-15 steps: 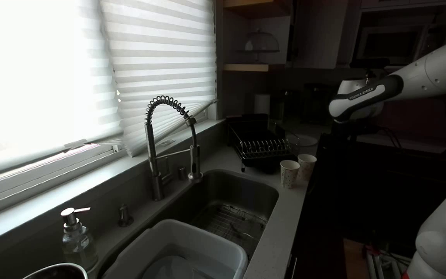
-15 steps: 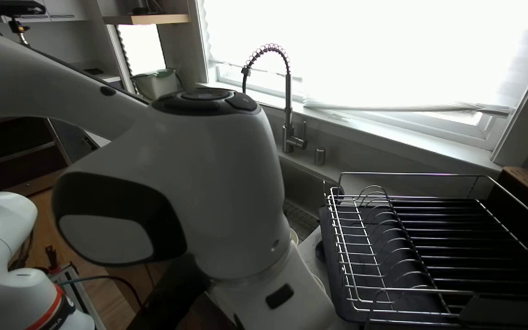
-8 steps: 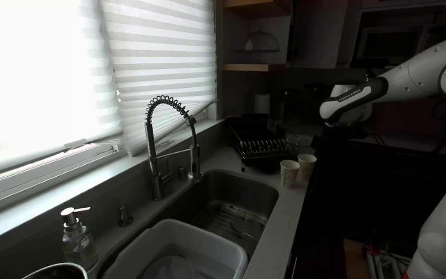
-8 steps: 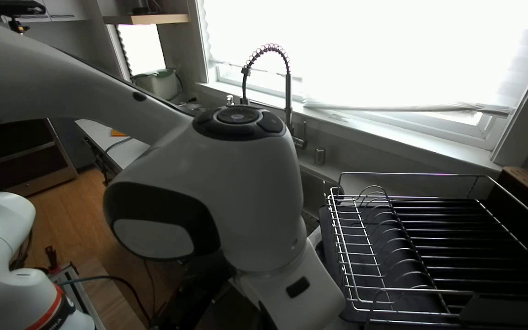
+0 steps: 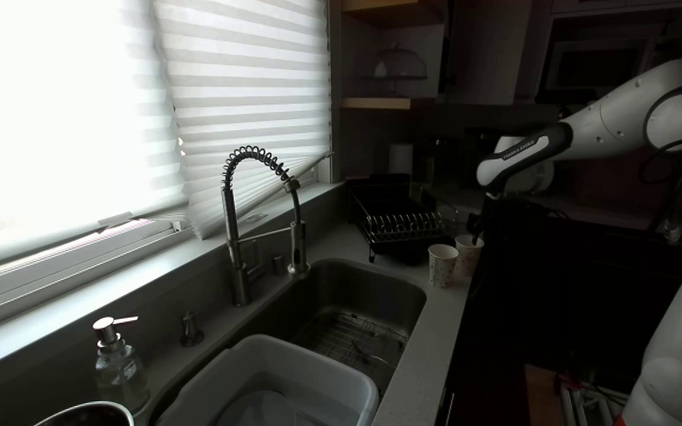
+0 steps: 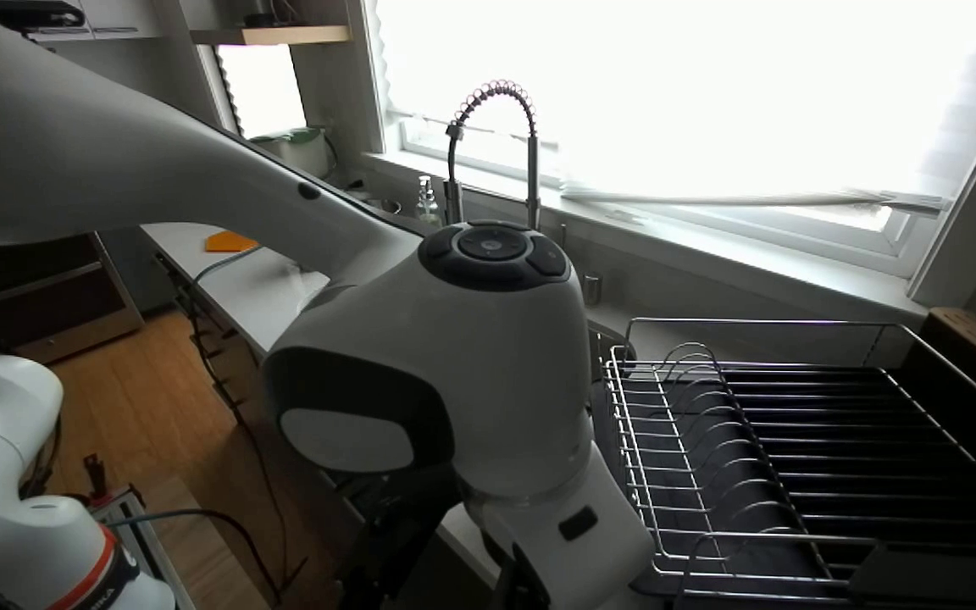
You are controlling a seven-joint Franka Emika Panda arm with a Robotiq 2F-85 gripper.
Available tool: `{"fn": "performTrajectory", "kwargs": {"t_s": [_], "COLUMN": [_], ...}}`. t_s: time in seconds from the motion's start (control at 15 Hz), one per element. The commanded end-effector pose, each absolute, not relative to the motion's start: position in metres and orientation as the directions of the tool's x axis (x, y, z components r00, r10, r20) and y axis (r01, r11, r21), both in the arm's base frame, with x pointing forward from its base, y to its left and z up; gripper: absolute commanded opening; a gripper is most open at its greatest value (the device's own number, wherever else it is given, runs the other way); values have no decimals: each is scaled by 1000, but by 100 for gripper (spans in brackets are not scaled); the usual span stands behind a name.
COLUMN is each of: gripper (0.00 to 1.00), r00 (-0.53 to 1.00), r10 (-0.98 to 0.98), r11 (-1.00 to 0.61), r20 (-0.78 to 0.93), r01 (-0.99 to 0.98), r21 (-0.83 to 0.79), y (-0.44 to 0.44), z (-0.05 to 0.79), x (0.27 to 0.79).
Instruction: Stack the cups then flip them over and hang them on the plate rack
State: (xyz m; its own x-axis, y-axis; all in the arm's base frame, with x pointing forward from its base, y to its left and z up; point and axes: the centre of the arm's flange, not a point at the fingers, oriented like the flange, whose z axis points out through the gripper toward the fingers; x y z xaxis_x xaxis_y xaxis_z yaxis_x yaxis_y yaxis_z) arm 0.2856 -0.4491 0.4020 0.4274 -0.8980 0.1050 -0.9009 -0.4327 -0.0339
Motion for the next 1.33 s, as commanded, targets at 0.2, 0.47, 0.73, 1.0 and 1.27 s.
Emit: {"fn": "performTrajectory", "kwargs": {"t_s": [0.2, 0.47, 0.73, 1.0, 1.27], "gripper": [29, 0, 1, 1, 1], "r00": [408, 413, 429, 460, 494], "r10": [-909, -905, -893, -871, -845], "r11": [-413, -419, -437, -472, -514], "r20": [87, 99, 133, 172, 207], "r01": [-909, -907, -899, -881, -856], "r21": [-47, -46, -38, -31, -52], "y": [-459, -456, -451, -430, -397], "z": [396, 410, 436, 487, 541], "x": [293, 293, 296, 294, 295]}}
